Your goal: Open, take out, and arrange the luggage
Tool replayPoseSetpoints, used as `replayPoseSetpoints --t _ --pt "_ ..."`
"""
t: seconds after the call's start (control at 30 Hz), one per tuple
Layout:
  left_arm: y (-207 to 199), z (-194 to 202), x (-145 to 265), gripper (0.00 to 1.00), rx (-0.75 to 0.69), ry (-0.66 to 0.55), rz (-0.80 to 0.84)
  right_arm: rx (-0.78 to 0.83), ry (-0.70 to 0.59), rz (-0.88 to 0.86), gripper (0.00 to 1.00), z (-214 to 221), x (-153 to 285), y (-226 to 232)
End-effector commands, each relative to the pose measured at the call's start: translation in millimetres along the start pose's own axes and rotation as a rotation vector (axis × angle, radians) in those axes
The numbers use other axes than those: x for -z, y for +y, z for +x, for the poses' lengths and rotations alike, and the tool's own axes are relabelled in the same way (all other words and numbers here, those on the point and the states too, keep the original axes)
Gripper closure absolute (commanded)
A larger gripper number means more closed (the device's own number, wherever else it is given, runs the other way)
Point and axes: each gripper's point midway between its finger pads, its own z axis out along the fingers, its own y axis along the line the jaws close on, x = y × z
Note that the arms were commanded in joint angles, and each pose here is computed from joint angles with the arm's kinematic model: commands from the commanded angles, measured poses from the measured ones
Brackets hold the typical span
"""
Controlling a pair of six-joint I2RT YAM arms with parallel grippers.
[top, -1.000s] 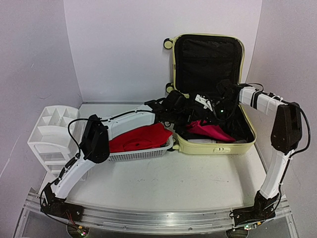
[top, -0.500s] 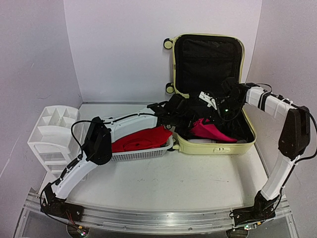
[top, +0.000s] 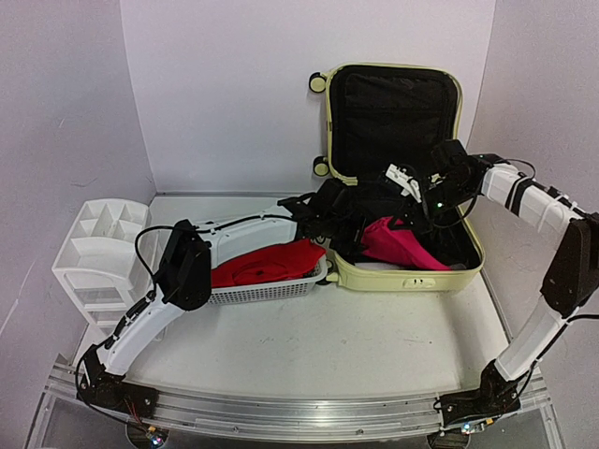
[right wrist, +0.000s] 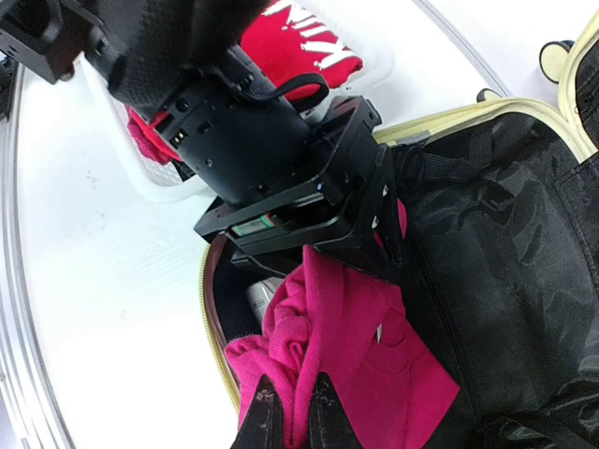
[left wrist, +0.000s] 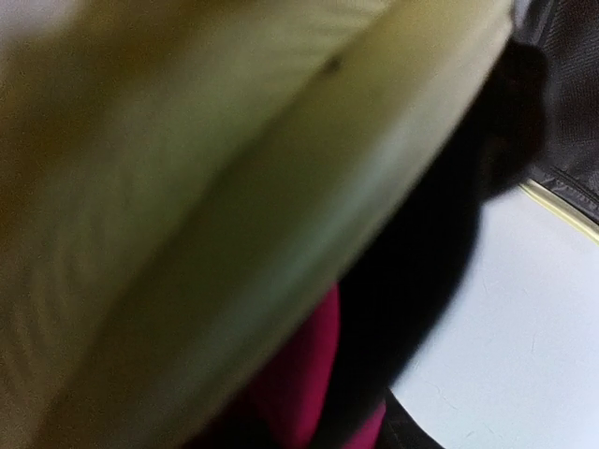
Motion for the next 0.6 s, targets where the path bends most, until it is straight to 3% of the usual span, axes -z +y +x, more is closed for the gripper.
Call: replayPoseSetpoints --t 0.0,0.13,0.37,0.57 --pt "-1.1 -15.4 6.1 0.59 0.006 -0.024 -0.002 0.043 -0.093 0.013 1.0 -22.9 23.6 11.5" --pt "-16.0 -17.2 16.1 0.74 -0.04 -0.024 0.03 0.054 -0.076 0.025 1.0 -16.5 27.3 15.6" --pt "-85.3 -2.4 60.6 0.99 -0.246 0.001 0.183 0.155 -0.127 -0.086 1.0 -8.8 35.4 54.4" --pt "-112.5 -3.6 102.1 1.0 -0.446 -0.029 0.227 0.171 -0.173 -0.161 1.0 -18.8 33.5 73.4"
